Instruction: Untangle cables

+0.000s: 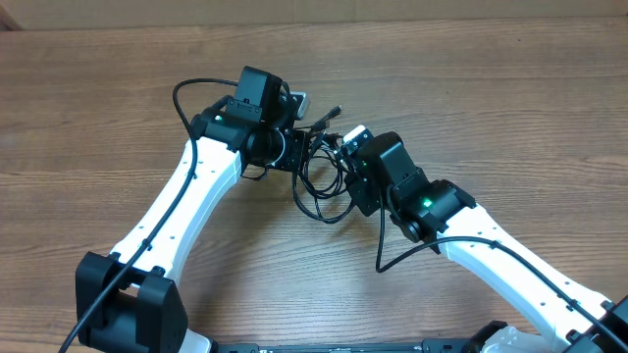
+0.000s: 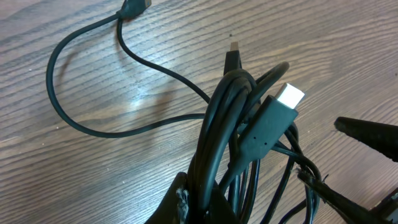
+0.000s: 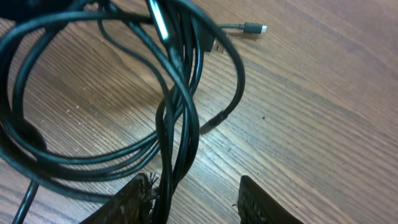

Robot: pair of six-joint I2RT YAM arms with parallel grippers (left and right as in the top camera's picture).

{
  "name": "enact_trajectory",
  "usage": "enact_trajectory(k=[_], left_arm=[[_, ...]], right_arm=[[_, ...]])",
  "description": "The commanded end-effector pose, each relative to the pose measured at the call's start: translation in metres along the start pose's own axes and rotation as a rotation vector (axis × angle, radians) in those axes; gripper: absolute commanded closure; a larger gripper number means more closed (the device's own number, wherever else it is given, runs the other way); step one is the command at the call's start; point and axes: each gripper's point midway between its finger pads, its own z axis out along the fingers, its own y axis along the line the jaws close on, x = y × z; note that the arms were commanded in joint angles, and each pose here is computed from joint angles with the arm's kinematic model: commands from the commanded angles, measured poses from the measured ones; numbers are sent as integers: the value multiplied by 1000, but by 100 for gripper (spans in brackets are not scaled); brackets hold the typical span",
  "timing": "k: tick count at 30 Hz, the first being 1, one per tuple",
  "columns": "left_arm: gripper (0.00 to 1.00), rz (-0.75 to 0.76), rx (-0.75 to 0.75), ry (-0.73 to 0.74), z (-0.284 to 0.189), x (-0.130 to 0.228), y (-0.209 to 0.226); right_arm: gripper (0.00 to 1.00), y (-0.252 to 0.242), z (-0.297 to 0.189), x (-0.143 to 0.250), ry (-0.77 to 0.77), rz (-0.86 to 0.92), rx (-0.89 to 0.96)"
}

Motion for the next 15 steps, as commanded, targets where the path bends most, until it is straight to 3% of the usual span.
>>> enact_trajectory(k=[1, 15], left_arm=[[96, 86, 25, -49, -15, -10, -20], [96, 179, -2, -36, -10, -4, -28]], right_arm=[[60, 18, -3, -7, -26, -62, -46], [60, 37, -2, -3, -16, -106, -117]])
